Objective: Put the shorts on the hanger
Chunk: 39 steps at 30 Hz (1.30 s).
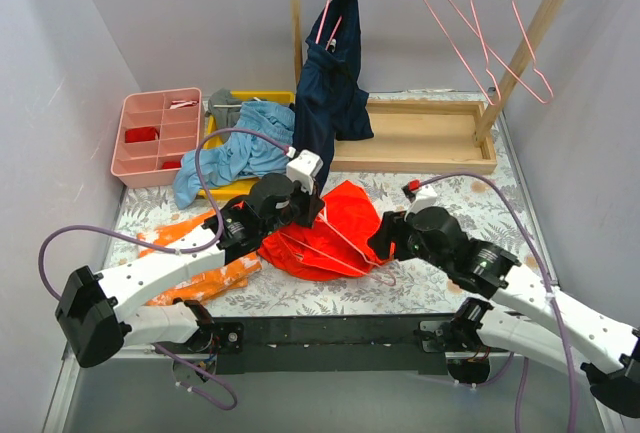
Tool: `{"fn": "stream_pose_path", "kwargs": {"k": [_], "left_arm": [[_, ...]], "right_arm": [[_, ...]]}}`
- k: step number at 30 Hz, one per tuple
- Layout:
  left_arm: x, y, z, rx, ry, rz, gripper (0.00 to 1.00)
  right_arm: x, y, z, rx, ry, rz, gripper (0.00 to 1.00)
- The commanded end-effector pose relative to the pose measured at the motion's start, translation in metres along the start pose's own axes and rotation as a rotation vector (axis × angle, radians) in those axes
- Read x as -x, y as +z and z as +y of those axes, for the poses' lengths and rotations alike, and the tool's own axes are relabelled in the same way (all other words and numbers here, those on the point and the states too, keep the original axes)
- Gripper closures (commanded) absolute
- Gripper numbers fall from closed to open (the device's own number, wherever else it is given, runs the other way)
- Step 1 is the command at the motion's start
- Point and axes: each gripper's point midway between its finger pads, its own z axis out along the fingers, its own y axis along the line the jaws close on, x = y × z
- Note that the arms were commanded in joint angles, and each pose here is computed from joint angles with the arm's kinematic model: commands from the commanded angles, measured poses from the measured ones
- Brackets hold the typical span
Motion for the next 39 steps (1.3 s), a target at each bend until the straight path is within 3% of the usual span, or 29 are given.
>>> {"fn": "stream_pose_path", "kwargs": {"k": [1, 4, 9, 15, 16, 17, 20, 25, 35, 39], "left_arm": [[0.020, -0.016, -0.013, -0.076, 0.029, -0.074, 1.00], [0.024, -0.017, -0.015, -0.078, 0.033, -0.091, 1.00], [0.027, -0.016, -0.013, -0.067, 0.033, -0.100, 1.00], [0.037, -0.014, -0.004, -0.010, 0.053, -0.134, 1.00], [0.039, -0.014, -0.001, 0.001, 0.067, -0.151, 1.00], [0.041, -0.014, 0.002, 0.019, 0.070, -0.165, 1.00], [0.044, -0.014, 0.017, 0.092, 0.120, -0.200, 1.00], [0.055, -0.014, 0.034, 0.179, 0.205, -0.264, 1.00], [0.063, -0.012, 0.071, 0.410, 0.219, -0.324, 1.00], [0.070, -0.009, 0.072, 0.431, 0.191, -0.364, 1.00]], "right_arm": [[-0.042, 0.016, -0.012, -0.022, 0.047, 0.131, 0.30], [-0.059, 0.025, -0.004, 0.046, 0.041, 0.177, 0.32], [-0.075, 0.037, -0.011, 0.017, 0.016, 0.235, 0.34], [-0.069, 0.048, -0.021, -0.048, 0.020, 0.194, 0.40], [-0.068, 0.048, -0.023, -0.060, 0.024, 0.186, 0.44], [-0.068, 0.048, -0.025, -0.072, 0.022, 0.184, 0.57], [-0.063, 0.046, -0.034, -0.116, 0.024, 0.169, 0.82], [-0.055, 0.039, -0.044, -0.152, 0.017, 0.154, 0.99], [-0.055, 0.020, -0.053, -0.168, 0.031, 0.165, 0.99], [-0.051, 0.012, -0.050, -0.184, 0.030, 0.190, 0.99]]}}
